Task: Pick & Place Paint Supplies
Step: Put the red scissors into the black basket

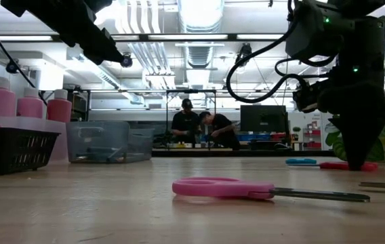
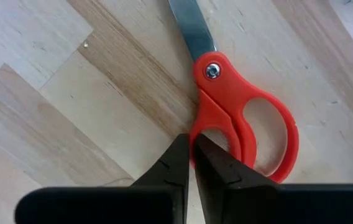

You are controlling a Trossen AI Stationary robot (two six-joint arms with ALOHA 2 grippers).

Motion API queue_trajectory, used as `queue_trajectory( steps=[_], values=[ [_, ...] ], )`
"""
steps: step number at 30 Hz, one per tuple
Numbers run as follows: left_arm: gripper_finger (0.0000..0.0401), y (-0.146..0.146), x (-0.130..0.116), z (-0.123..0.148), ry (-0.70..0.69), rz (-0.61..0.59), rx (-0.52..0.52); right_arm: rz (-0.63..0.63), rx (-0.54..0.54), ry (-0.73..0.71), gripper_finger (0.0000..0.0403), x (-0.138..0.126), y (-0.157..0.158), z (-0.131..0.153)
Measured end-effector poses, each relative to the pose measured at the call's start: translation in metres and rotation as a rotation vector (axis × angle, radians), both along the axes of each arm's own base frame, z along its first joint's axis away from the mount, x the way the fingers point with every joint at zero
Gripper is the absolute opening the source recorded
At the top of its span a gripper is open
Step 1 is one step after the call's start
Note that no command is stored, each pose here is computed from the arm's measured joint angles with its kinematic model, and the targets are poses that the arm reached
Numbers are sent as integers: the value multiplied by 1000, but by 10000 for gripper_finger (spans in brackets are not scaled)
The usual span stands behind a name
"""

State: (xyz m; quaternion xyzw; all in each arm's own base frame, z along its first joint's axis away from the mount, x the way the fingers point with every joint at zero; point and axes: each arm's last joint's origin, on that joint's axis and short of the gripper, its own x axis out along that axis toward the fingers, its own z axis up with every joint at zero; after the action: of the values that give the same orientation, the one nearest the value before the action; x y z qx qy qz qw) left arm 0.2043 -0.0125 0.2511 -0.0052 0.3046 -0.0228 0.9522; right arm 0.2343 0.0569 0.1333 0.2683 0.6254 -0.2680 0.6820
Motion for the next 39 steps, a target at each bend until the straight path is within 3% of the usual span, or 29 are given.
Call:
queue_trajectory(
  steps=[8, 16, 26, 32, 39],
  values=[
    [165, 0, 0, 0, 1, 0, 0, 4, -2, -15, 15, 3, 1, 6],
    [165, 0, 0, 0, 1, 0, 0, 79, -59, -164, 15, 28, 4, 36],
    [165, 0, 0, 0, 2, 0, 0, 191, -93, -509, 15, 65, 11, 66],
    [165, 0, 0, 0, 2, 0, 0, 203, -113, -648, 15, 89, 13, 57],
    [165, 0, 0, 0, 3, 0, 0, 205, -119, -593, 14, 137, 20, 41]
  ],
)
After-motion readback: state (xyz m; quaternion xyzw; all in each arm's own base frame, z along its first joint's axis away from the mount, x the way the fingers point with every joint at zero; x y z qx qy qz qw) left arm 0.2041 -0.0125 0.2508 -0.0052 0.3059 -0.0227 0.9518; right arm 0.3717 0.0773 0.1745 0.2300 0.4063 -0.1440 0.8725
